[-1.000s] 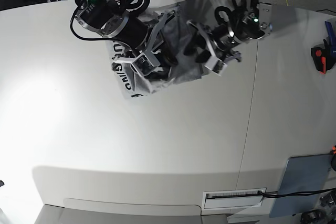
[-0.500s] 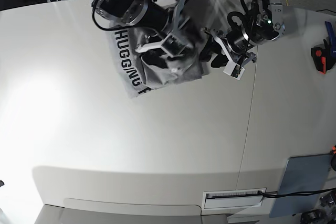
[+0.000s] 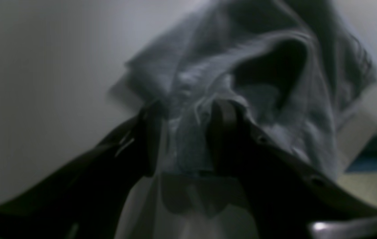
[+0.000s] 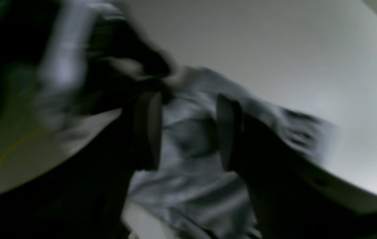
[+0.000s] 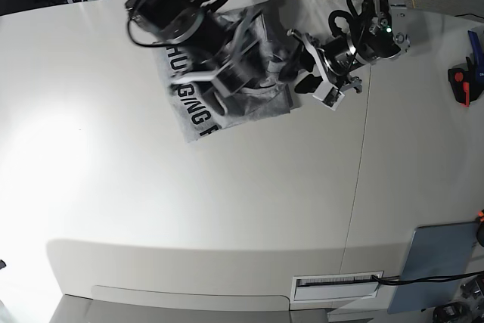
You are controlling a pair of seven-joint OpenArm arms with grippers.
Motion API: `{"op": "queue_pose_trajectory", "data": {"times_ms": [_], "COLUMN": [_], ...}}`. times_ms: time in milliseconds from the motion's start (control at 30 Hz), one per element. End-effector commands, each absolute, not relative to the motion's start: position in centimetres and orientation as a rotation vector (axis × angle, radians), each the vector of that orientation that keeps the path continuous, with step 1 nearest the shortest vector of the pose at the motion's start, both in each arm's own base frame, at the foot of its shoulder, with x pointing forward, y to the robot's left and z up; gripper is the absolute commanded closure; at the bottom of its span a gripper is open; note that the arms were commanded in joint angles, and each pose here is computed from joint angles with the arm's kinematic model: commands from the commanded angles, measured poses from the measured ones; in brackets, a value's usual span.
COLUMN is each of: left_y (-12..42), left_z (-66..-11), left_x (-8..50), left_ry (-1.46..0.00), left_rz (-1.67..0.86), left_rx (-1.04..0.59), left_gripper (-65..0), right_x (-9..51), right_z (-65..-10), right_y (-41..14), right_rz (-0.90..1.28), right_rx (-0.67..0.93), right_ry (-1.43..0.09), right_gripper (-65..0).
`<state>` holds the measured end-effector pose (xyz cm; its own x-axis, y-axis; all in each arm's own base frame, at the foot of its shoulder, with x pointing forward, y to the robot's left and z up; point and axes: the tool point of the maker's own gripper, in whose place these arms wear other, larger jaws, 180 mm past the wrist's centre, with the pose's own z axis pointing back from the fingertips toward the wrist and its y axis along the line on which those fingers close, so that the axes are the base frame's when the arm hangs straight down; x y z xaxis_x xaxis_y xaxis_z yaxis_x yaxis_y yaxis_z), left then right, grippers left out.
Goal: Fold the T-shirt properly
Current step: 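Fold the shirt end with the right gripper over onto the left gripper's fold, then withdraw the right gripper and press the fold with the left gripper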
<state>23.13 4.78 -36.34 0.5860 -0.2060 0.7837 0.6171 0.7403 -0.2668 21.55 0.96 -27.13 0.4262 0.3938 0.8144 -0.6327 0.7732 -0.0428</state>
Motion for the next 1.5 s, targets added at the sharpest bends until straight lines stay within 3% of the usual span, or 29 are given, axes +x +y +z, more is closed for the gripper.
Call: {"op": "queue_pose_trajectory", "data": {"times_ms": [0,233,400,633,967,1033,1133,1333,1467], "left_y": [4.5,3.9,4.8,5.4,4.9,4.9,4.9,4.9,6.1], "left_z": [-34.8,-34.8,-36.1,-37.2,-37.5,-37.5,-37.3,-35.8,-35.5], "left_x": [23.7,23.0,22.8,23.1,21.8,21.8,22.0,23.9,26.0], "left_ry": [-0.868,-0.834,-0.771,-0.745,-0.720,-0.720,-0.736,-0.818,-0.864], "left_rz": [-0.524,-0.528,-0.498,-0.410,-0.388,-0.388,-0.384,-0.381,-0.391], "left_rx": [-0.578,-0.626,-0.574,-0.554,-0.600,-0.601,-0.604,-0.608,-0.505], "left_gripper": [-25.8,-25.8,-25.8,-25.8,-25.3,-19.0,-2.6,-0.8,-0.8], "right_x": [22.6,26.3,26.8,25.1,23.1,23.1,23.1,23.1,23.1], "right_z": [-26.0,-25.4,-23.2,-20.4,-19.8,-19.8,-19.8,-19.8,-19.8], "right_y": [-0.1,-12.4,-21.3,-29.2,-32.5,-32.5,-32.5,-32.5,-32.5], "right_rz": [0.616,0.379,0.267,0.111,0.039,0.039,0.039,0.039,0.039], "right_rx": [0.266,-0.052,-0.297,-0.500,-0.587,-0.587,-0.587,-0.587,-0.586], "right_ry": [-0.983,-1.009,-1.018,-1.022,-0.990,-0.991,-0.990,-0.990,-0.991], "right_gripper": [-26.4,-26.4,-26.4,-26.4,-26.4,-26.4,-26.4,-26.4,-26.4]}}
